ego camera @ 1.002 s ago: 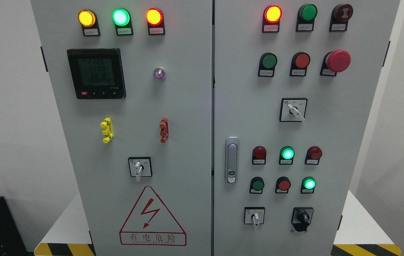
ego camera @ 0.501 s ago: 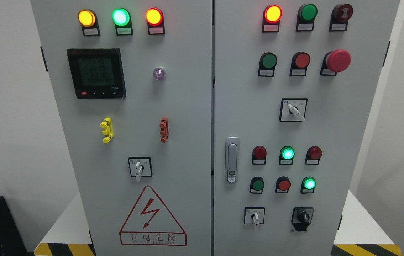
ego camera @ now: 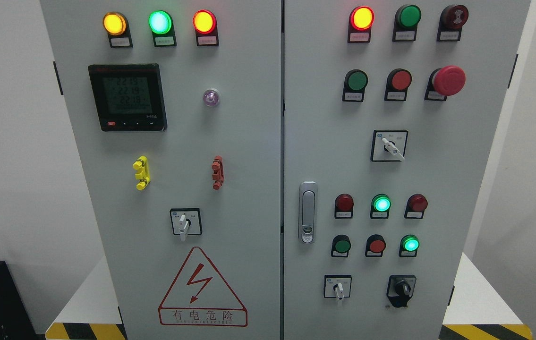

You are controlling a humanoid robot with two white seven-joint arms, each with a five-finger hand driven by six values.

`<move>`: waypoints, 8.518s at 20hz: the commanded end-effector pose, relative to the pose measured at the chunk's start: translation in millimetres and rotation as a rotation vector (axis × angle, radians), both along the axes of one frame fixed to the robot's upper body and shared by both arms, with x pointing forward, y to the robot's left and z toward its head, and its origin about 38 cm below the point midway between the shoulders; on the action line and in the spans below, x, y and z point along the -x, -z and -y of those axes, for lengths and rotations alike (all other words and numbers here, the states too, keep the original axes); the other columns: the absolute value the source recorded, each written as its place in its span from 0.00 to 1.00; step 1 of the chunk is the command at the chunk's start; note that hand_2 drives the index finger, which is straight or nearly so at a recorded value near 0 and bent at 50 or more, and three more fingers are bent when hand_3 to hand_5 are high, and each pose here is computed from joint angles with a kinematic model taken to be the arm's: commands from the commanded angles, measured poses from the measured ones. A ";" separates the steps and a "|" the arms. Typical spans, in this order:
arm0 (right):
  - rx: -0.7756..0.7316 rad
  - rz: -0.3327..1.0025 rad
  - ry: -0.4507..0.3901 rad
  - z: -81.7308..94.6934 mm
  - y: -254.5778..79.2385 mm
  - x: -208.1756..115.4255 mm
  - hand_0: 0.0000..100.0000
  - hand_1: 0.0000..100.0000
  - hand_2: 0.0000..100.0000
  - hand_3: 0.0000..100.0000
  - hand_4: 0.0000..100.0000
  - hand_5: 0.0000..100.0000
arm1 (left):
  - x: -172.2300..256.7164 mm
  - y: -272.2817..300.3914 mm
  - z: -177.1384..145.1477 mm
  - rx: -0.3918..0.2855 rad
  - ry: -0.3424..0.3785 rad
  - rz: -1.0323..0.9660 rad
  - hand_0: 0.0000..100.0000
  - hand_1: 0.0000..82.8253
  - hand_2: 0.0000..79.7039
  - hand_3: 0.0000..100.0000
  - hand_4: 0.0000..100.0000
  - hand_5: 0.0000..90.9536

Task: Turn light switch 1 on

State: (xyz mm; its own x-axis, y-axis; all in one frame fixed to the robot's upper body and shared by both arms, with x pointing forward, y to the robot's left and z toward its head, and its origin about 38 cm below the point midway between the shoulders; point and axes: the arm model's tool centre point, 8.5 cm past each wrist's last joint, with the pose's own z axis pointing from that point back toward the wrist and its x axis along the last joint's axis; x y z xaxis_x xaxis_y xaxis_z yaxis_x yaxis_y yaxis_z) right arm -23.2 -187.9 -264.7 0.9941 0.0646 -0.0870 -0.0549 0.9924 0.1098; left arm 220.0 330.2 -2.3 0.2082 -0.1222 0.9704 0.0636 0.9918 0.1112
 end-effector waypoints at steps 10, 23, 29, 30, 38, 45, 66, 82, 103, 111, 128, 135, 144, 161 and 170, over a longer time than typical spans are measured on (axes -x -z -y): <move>0.000 0.000 0.001 0.0 0.0 0.0 0.30 0.00 0.00 0.00 0.00 0.00 | -55.8 -148.6 65.9 0.045 0.132 0.414 0.43 0.81 0.37 0.56 0.64 0.54; 0.000 0.000 -0.001 0.0 0.0 0.0 0.30 0.00 0.00 0.00 0.00 0.00 | -103.2 -189.2 149.0 0.087 0.105 0.439 0.41 0.89 0.42 0.58 0.65 0.54; 0.000 0.000 0.001 0.0 0.0 0.0 0.30 0.00 0.00 0.00 0.00 0.00 | -111.1 -202.4 179.3 0.161 0.009 0.439 0.42 0.91 0.44 0.58 0.65 0.54; 0.000 0.000 0.000 0.0 0.0 0.0 0.30 0.00 0.00 0.00 0.00 0.00 | -110.9 -202.4 179.9 0.165 -0.004 0.438 0.42 0.91 0.46 0.58 0.65 0.53; 0.000 0.000 0.001 0.0 0.0 0.0 0.30 0.00 0.00 0.00 0.00 0.00 | -115.5 -207.0 173.2 0.181 -0.066 0.448 0.30 0.94 0.52 0.59 0.65 0.52; 0.000 0.000 0.000 0.0 0.0 0.0 0.30 0.00 0.00 0.00 0.00 0.00 | -122.1 -206.1 146.3 0.172 -0.174 0.424 0.23 0.94 0.55 0.61 0.67 0.54; 0.000 0.001 0.001 0.0 0.0 -1.0 0.30 0.00 0.00 0.00 0.00 0.00 | -146.3 -241.0 130.1 0.127 -0.261 0.444 0.22 0.91 0.69 0.73 0.74 0.64; 0.000 0.000 0.000 0.0 0.0 0.0 0.30 0.00 0.00 0.00 0.00 0.00 | -164.9 -256.3 119.5 0.153 -0.318 0.430 0.22 0.89 0.68 0.72 0.74 0.63; 0.000 0.000 -0.001 0.0 0.0 0.0 0.30 0.00 0.00 0.00 0.00 0.00 | -175.5 -280.0 113.7 0.118 -0.350 0.464 0.24 0.89 0.67 0.69 0.73 0.63; 0.000 0.000 0.001 0.0 0.0 0.0 0.30 0.00 0.00 0.00 0.00 0.00 | -179.8 -281.9 113.4 0.116 -0.352 0.460 0.25 0.89 0.66 0.68 0.72 0.63; 0.000 0.000 0.000 0.0 0.0 0.0 0.30 0.00 0.00 0.00 0.00 0.00 | -187.7 -280.3 119.1 0.106 -0.337 0.424 0.28 0.90 0.66 0.68 0.72 0.63; 0.000 0.000 -0.002 0.0 0.0 0.0 0.30 0.00 0.00 0.00 0.00 0.00 | -190.0 -282.6 121.1 0.103 -0.332 0.425 0.28 0.90 0.66 0.68 0.72 0.63; 0.000 0.000 -0.001 0.0 0.0 0.0 0.30 0.00 0.00 0.00 0.00 0.00 | -191.5 -287.0 123.4 0.101 -0.328 0.425 0.28 0.89 0.67 0.68 0.72 0.64; 0.000 0.000 0.000 0.0 0.0 0.0 0.30 0.00 0.00 0.00 0.00 0.00 | -192.8 -290.9 124.0 0.075 -0.337 0.419 0.28 0.89 0.69 0.68 0.72 0.63; 0.000 0.000 0.000 0.0 0.0 0.0 0.30 0.00 0.00 0.00 0.00 0.00 | -193.5 -293.2 123.8 0.063 -0.344 0.418 0.29 0.87 0.70 0.69 0.72 0.63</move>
